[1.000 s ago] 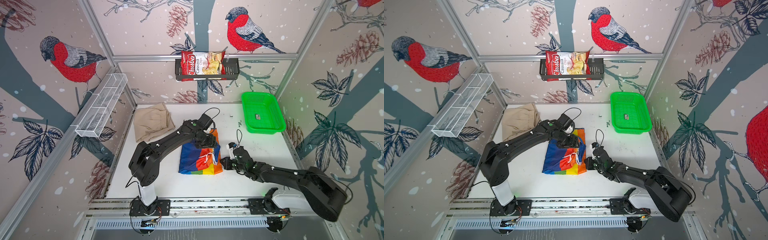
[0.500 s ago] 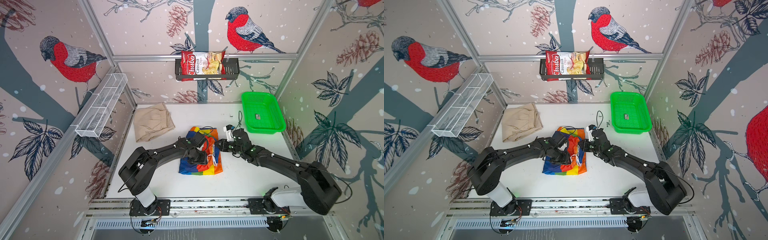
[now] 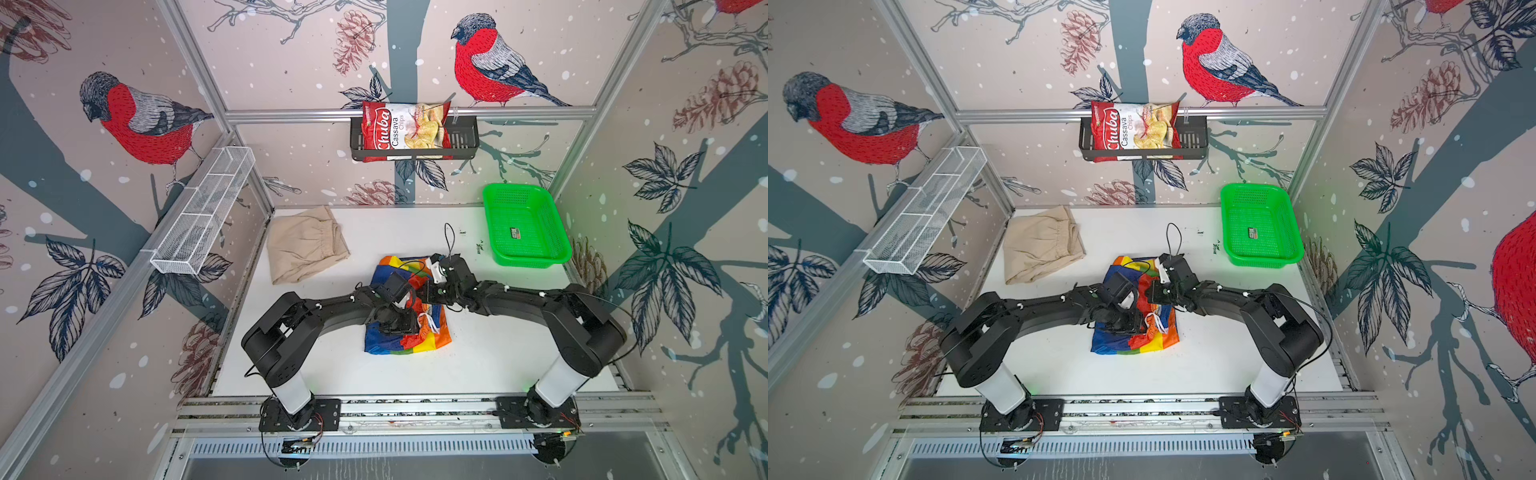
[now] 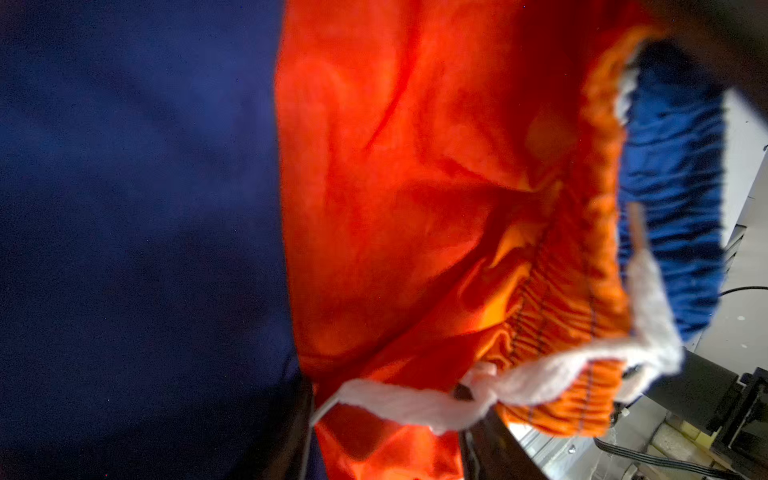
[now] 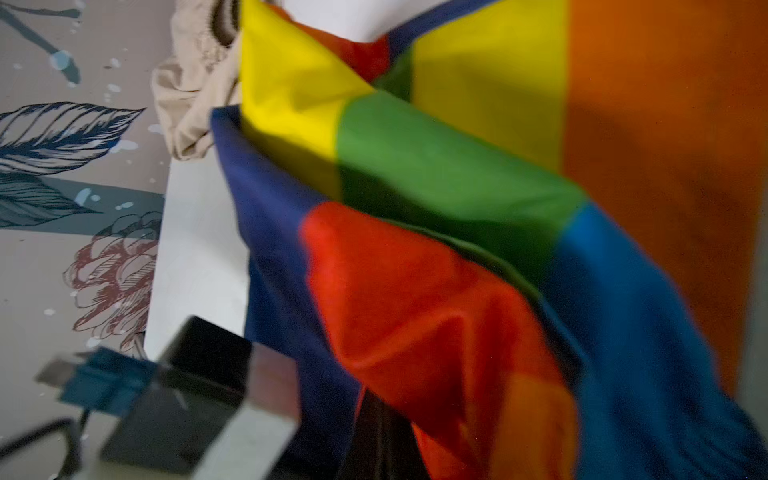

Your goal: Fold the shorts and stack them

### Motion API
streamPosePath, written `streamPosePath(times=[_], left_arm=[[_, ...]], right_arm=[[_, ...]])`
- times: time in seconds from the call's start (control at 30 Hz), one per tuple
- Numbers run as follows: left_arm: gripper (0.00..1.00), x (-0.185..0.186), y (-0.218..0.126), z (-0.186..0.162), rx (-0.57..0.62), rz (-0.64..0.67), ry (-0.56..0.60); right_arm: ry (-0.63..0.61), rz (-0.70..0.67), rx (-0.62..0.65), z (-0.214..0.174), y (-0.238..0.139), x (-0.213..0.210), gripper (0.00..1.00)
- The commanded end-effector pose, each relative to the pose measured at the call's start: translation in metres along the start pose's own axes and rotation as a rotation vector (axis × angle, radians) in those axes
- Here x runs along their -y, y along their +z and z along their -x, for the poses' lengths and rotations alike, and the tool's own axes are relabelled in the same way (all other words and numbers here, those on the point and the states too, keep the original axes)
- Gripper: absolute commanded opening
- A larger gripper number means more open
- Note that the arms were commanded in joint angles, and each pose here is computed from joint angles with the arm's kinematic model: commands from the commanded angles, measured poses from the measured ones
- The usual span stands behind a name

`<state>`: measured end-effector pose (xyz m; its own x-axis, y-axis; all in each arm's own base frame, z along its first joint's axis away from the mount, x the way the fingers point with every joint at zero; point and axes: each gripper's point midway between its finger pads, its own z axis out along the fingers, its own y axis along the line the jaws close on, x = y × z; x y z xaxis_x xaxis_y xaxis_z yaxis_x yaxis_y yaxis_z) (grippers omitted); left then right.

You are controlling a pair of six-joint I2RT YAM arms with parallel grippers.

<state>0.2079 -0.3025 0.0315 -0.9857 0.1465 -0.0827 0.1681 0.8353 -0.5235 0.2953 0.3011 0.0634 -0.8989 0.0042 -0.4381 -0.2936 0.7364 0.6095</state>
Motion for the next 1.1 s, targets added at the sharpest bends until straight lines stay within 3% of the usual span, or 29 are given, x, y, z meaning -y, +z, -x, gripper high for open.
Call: streamPosePath(times=[0.0,0.17,0.4,0.57,0.7,0.83,1.07], left_arm=[[0.55,-0.004,0.008,-0.005,-0.023,-0.004,0.007],[0.55,-0.007,0.015,-0.013,-0.051,-0.027,-0.011],[0.55,0.000,0.014,-0.015,-0.048,-0.048,-0.014],[0.56,0.025,-0.016,0.005,0.031,-0.063,0.032],[0.61,0.051,-0.070,0.037,0.195,-0.027,0.119],[0.64,0.055,-0.114,0.065,0.360,0.062,0.154],[0.60,0.092,-0.090,0.046,0.324,-0.097,0.229]], right_arm=[[-0.029,-0.027,0.031,0.001,-0.008,0.022,0.02],[0.002,-0.001,0.032,0.001,-0.006,0.057,0.04],[-0.063,0.231,0.052,0.029,-0.016,0.007,0.10],[-0.155,0.188,0.178,0.068,-0.056,-0.016,0.10],[-0.183,0.128,0.245,0.087,-0.078,-0.022,0.10],[-0.220,0.168,0.266,0.087,-0.081,-0.038,0.11],[-0.128,0.100,0.191,0.073,-0.058,-0.006,0.10]])
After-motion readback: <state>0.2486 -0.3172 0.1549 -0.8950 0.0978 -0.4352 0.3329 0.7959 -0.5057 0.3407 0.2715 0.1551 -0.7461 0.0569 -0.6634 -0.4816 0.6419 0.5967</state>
